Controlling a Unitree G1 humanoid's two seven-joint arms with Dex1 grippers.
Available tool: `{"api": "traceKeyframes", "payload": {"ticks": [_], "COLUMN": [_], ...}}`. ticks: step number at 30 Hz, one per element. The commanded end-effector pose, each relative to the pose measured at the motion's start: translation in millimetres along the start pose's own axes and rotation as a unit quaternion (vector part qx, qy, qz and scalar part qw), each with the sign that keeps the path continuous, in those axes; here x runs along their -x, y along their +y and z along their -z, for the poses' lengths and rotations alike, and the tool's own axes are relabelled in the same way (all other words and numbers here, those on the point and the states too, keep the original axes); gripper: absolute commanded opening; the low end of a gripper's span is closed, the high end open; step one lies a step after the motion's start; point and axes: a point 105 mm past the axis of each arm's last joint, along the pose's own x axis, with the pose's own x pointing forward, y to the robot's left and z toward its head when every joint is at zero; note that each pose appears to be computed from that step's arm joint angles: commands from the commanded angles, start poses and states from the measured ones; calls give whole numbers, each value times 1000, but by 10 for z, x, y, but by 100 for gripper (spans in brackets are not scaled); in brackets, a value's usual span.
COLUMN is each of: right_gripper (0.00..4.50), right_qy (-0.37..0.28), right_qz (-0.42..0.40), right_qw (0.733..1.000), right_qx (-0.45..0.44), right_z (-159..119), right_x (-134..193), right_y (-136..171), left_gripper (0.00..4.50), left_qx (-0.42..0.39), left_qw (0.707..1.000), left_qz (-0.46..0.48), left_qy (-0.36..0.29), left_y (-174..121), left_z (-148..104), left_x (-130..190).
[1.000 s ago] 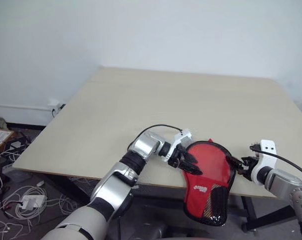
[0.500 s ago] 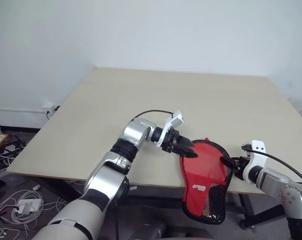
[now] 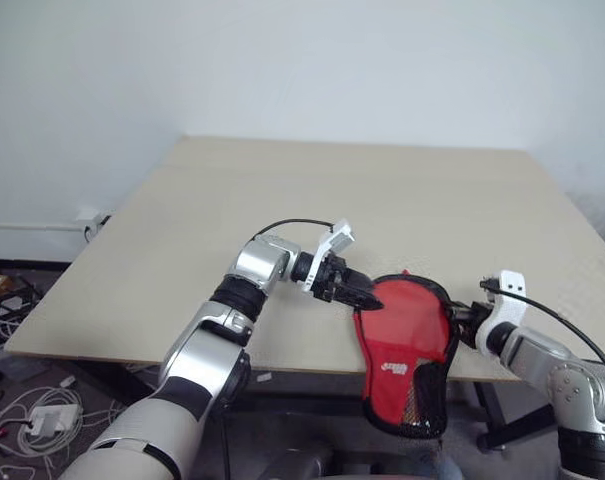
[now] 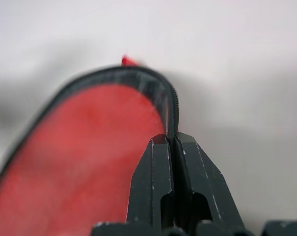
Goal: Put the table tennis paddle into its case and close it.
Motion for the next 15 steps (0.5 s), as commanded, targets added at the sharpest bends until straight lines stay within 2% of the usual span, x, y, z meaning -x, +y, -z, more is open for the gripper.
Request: {"api": "traceKeyframes", "payload": {"ticks": [1,5,15], "right_gripper": [1,1,1], "right_qy": [-94,-136,-211], "right_qz": [41,78,128], "right_qw": [995,988,969], "right_qx": [8,8,-27], "right_z": [-506,-756,-1193], "right_x": [6,-72,-188], "right_y": [-49,-91,-183], "left_gripper": [390,390,390], "left_qx": [-17,-4,17], "left_qw": [1000,999,999], "left_qz": [16,22,20], "left_qy": [20,31,27], "left_y": [-87,-135,-210], "left_z": [66,215,319], "left_x": [31,12,26]}}
